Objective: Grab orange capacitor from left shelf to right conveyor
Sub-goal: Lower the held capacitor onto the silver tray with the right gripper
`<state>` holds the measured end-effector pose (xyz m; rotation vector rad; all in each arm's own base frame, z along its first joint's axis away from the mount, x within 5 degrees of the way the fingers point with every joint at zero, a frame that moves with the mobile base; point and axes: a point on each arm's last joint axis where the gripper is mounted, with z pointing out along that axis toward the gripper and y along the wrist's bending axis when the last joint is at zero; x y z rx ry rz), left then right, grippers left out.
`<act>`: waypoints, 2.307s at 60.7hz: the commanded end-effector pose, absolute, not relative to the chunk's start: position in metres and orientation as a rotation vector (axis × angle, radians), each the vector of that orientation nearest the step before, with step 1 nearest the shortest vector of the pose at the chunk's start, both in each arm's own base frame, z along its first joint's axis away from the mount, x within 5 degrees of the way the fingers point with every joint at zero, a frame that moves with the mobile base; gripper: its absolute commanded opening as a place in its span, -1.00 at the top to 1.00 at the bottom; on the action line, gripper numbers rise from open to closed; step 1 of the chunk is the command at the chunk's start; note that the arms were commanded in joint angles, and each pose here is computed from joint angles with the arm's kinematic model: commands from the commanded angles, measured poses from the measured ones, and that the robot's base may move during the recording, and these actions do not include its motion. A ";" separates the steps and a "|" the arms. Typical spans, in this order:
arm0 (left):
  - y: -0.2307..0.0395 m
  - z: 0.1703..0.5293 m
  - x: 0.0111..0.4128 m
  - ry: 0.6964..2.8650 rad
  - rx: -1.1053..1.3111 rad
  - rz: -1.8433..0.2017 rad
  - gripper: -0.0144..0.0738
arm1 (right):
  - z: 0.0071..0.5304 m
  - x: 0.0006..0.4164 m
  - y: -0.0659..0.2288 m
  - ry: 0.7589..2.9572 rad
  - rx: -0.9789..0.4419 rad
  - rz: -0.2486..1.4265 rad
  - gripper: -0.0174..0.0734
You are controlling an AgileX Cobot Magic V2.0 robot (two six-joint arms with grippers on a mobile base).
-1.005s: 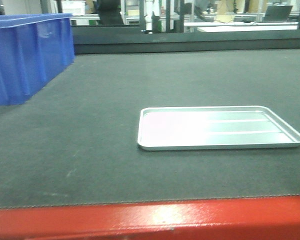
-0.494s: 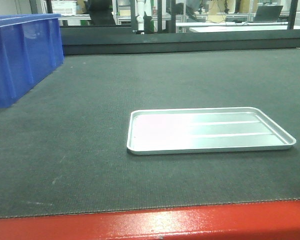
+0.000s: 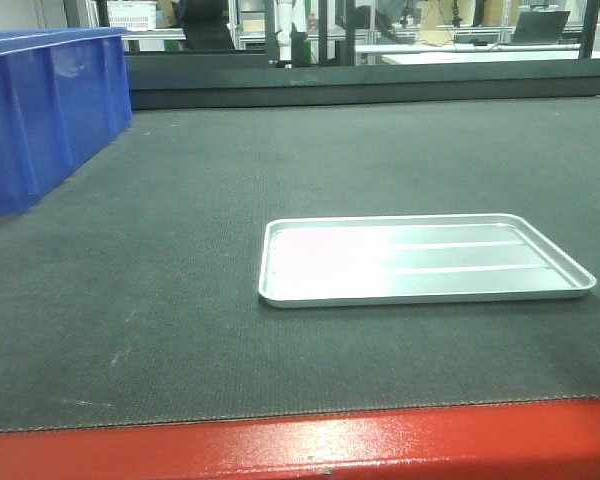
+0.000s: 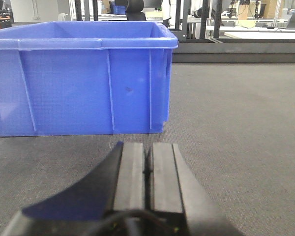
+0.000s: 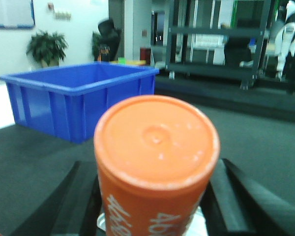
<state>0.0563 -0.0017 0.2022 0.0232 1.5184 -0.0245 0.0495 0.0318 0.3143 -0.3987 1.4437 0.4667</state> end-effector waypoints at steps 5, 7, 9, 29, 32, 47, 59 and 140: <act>-0.002 0.212 0.054 1.421 0.016 -0.028 0.91 | 0.325 0.094 0.054 1.439 -0.370 0.434 0.49; -0.002 0.212 0.054 1.421 0.016 -0.028 0.91 | 0.324 0.102 0.058 1.443 -0.366 0.428 0.49; -0.002 0.212 0.054 1.421 0.016 -0.028 0.91 | 0.321 0.113 0.064 1.455 -0.364 0.421 0.49; -0.002 0.212 0.054 1.421 0.016 -0.028 0.91 | 0.273 0.195 0.105 1.466 -0.336 0.348 0.49; -0.002 0.212 0.054 1.421 0.016 -0.028 0.91 | 0.264 0.203 0.109 1.470 -0.337 0.338 0.48; -0.002 0.212 0.054 1.421 0.016 -0.028 0.91 | 0.226 0.229 0.122 1.443 -0.301 0.333 0.48; -0.002 0.212 0.054 1.421 0.016 -0.028 0.91 | 0.196 0.239 0.127 1.539 -0.315 0.327 0.48; -0.002 0.212 0.054 1.421 0.016 -0.028 0.91 | 0.179 0.243 0.126 1.614 -0.309 0.283 -0.77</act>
